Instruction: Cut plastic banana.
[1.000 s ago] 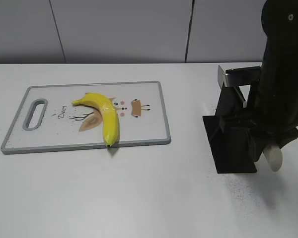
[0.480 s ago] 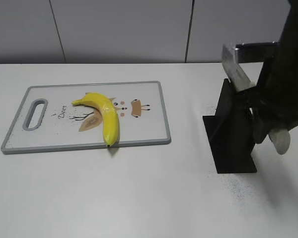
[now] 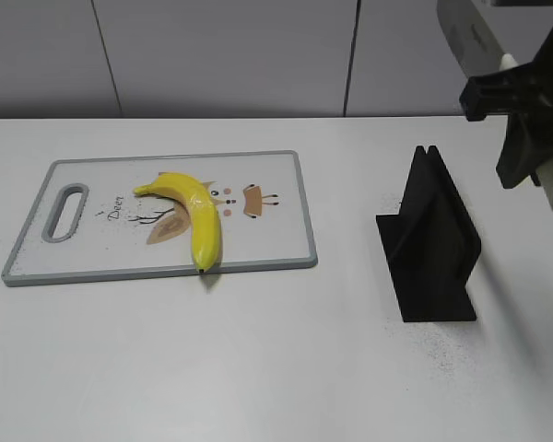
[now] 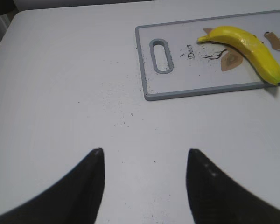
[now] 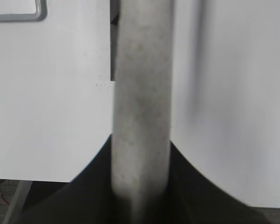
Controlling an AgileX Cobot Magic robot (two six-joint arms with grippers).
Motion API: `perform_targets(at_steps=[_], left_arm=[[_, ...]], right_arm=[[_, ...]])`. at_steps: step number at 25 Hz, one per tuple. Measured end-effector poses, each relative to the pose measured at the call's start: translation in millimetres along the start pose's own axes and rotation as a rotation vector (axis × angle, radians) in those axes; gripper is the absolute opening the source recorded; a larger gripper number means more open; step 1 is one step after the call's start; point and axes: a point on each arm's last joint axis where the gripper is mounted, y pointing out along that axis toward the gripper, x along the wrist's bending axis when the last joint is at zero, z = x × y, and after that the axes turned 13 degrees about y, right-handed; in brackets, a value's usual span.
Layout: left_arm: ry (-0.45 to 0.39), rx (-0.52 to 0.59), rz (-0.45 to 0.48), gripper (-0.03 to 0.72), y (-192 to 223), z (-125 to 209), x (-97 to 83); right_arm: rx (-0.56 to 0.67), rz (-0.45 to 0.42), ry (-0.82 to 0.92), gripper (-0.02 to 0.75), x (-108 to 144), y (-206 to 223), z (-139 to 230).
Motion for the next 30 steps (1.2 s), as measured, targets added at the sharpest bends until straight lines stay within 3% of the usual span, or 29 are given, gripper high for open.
perform_targets(at_steps=[9, 13, 17, 24, 30], left_arm=[[0.045, 0.048, 0.024, 0.543, 2.6, -12.9, 5.2], [0.153, 0.099, 0.064, 0.543, 12.5, -29.3, 12.0], [0.265, 0.133, 0.134, 0.543, 32.3, -48.3, 18.6], [0.459, 0.113, 0.263, 0.543, 68.1, -98.4, 34.1], [0.602, 0.082, 0.347, 0.543, 107.2, -148.9, 53.3]], right_arm=[[-0.075, -0.034, -0.410, 0.192, 7.2, -21.4, -9.8], [-0.108, -0.027, -0.700, 0.192, 13.6, -26.5, -19.2], [-0.092, -0.013, -0.871, 0.192, 26.3, -13.4, -36.4], [-0.089, 0.007, -1.229, 0.192, 51.0, 10.3, -70.3], [-0.094, 0.006, -1.393, 0.192, 69.6, 30.8, -94.0]])
